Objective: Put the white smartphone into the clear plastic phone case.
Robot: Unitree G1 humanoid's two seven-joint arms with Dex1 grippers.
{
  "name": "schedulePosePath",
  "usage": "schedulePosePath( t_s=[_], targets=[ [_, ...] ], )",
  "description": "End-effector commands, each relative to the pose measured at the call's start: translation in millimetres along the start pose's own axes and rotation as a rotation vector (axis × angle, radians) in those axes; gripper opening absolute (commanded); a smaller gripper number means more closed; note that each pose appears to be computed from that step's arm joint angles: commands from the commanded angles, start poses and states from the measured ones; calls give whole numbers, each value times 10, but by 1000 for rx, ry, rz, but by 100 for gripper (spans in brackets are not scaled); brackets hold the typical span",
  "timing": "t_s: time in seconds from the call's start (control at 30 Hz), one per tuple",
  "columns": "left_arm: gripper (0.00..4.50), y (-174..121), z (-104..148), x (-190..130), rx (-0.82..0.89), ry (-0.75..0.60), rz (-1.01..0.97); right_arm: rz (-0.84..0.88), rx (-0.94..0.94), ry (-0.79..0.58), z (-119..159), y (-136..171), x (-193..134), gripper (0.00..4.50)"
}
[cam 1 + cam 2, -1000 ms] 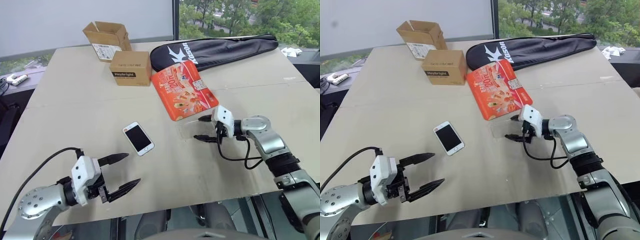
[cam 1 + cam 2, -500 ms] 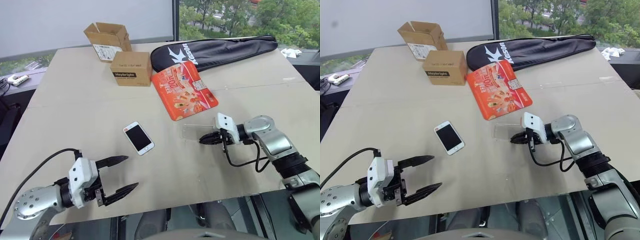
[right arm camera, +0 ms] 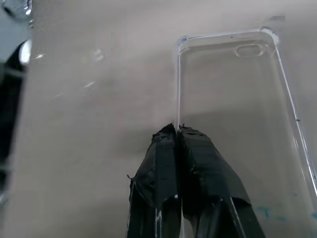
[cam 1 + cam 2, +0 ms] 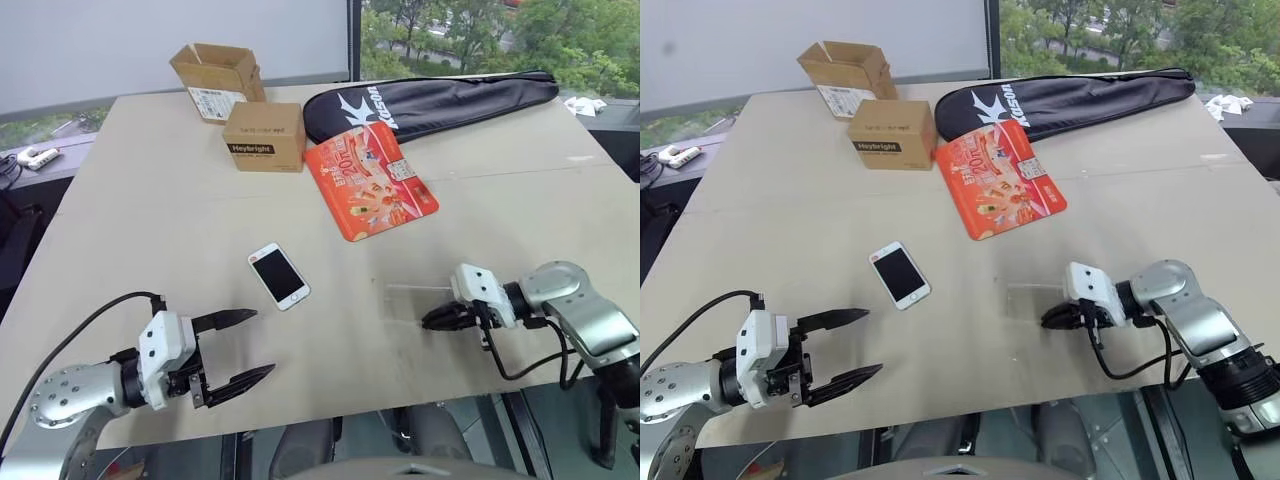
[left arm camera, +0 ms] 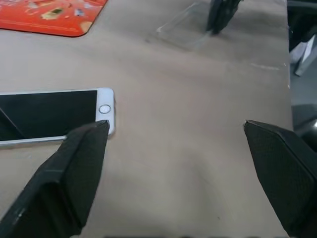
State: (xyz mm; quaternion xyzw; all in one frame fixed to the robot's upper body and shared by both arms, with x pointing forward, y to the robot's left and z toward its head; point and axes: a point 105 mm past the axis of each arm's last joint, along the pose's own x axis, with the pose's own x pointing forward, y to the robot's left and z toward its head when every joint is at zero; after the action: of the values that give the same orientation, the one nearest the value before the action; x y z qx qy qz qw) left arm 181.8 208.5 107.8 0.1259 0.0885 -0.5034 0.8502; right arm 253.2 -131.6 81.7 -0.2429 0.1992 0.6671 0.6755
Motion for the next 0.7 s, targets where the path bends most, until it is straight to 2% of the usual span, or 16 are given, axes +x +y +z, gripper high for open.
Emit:
schedulePosePath(
  t_s=[0.03, 0.13, 0.17, 0.23, 0.33, 0.37, 0.53, 0.7],
  targets=[
    [450, 9, 21, -6, 30, 4, -10, -47, -98, 25, 18, -104, -39, 35],
    [450, 22, 13, -13, 34, 6, -4, -76, -120, 45, 20, -184, -112, 151],
    [450, 26, 11, -20, 34, 7, 1, -78, -118, 34, 51, -189, -136, 205],
    [450, 25, 7, -41, 32, 9, 8, -75, -106, -12, 159, -175, -183, 281],
    [450, 24, -29, -81, 29, 26, 22, -73, -82, -115, 394, -119, -217, 421],
    [450, 33, -40, -85, 28, 30, 30, -70, -81, -141, 465, -93, -208, 449],
    [450, 147, -102, -67, 44, 63, 76, -100, -72, -285, 797, 6, -63, 449],
    [450, 416, -72, 10, 46, 71, 162, -194, -40, -318, 875, -19, 82, 449]
  ],
)
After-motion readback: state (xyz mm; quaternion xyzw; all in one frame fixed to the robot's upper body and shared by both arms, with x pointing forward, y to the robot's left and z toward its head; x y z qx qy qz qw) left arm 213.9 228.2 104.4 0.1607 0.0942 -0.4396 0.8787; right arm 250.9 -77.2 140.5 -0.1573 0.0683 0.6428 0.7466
